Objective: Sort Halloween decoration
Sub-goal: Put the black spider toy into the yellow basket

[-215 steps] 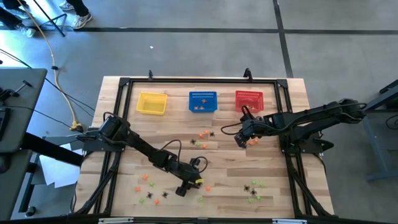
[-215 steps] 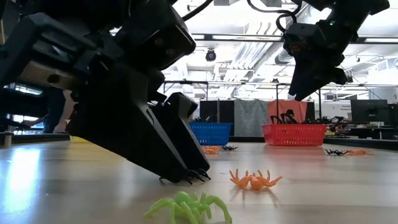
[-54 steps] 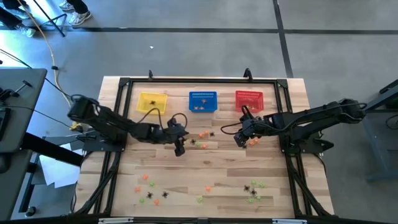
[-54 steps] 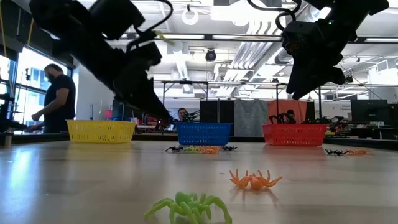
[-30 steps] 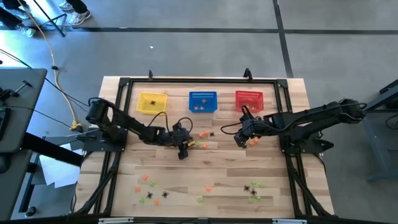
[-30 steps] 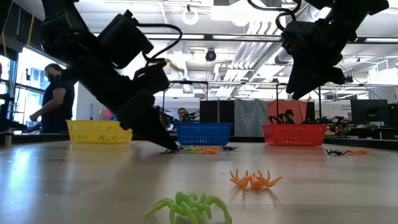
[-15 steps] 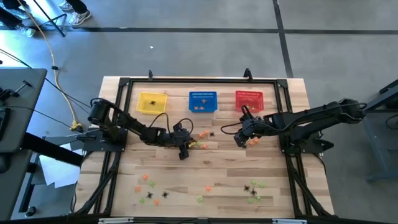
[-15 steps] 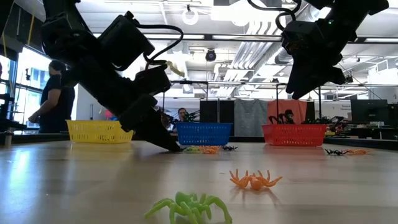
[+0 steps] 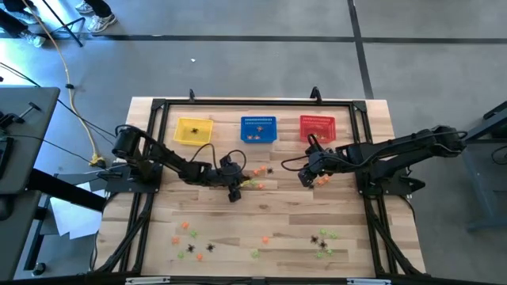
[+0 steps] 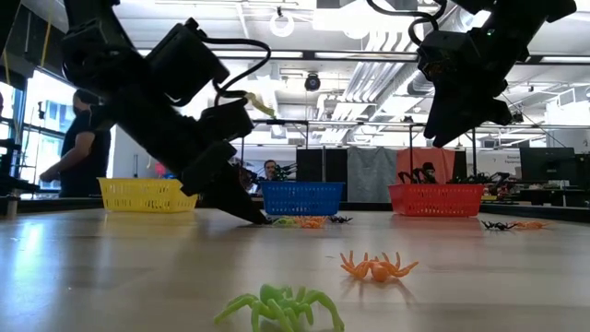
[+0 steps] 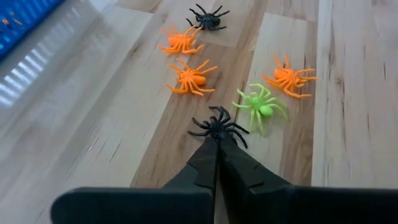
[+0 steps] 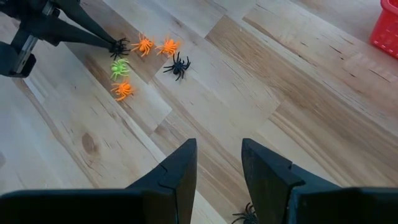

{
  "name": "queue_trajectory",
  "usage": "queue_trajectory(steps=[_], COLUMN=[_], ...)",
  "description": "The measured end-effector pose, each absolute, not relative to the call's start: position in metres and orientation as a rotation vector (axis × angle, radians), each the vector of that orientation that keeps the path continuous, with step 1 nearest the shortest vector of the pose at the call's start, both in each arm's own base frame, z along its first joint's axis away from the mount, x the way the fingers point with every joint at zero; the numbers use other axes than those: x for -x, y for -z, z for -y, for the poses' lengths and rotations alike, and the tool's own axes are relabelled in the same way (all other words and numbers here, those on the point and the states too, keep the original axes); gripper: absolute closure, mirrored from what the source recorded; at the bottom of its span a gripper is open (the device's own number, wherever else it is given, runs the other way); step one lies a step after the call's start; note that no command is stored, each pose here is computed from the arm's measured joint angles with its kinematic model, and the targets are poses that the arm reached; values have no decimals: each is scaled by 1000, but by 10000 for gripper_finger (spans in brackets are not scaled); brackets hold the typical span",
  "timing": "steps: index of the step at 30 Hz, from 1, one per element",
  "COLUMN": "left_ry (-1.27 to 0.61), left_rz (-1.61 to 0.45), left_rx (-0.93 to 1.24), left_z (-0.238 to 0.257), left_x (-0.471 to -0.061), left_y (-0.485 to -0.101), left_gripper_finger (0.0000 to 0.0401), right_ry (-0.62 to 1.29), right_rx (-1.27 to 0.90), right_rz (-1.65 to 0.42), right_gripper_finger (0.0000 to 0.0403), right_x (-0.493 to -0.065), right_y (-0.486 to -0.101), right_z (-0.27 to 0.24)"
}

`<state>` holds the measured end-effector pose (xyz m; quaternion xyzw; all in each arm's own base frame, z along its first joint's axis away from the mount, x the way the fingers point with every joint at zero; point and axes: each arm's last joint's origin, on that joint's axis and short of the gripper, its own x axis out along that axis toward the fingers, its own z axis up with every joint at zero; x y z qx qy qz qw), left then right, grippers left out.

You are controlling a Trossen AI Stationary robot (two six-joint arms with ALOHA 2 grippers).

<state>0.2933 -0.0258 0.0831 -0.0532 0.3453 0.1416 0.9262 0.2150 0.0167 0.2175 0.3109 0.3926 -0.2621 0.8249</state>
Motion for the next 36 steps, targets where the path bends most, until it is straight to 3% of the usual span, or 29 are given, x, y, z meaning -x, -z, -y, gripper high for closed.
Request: queue_trajectory(steps=[9, 20, 30, 36], left_ry=[-320, -443, -766, -952], left_rz=[-688, -624, -633, -697], left_rx=[118, 38, -80, -53], left_z=[27, 32, 19, -3], left_x=[-289, -271, -211, -172], left_y=[-95, -144, -195, -205], left_gripper_finger=[401, 401, 401, 401], right_ry=[556, 556, 556, 556], right_rx=[-662, -662, -662, -662], right_rz=[-833, -832, -831, -831], right_gripper_finger=[279, 279, 279, 279], right_x=[-215, -215, -215, -215], right_y=[-218, -218, -218, -218], right_z=[-17, -17, -17, -17])
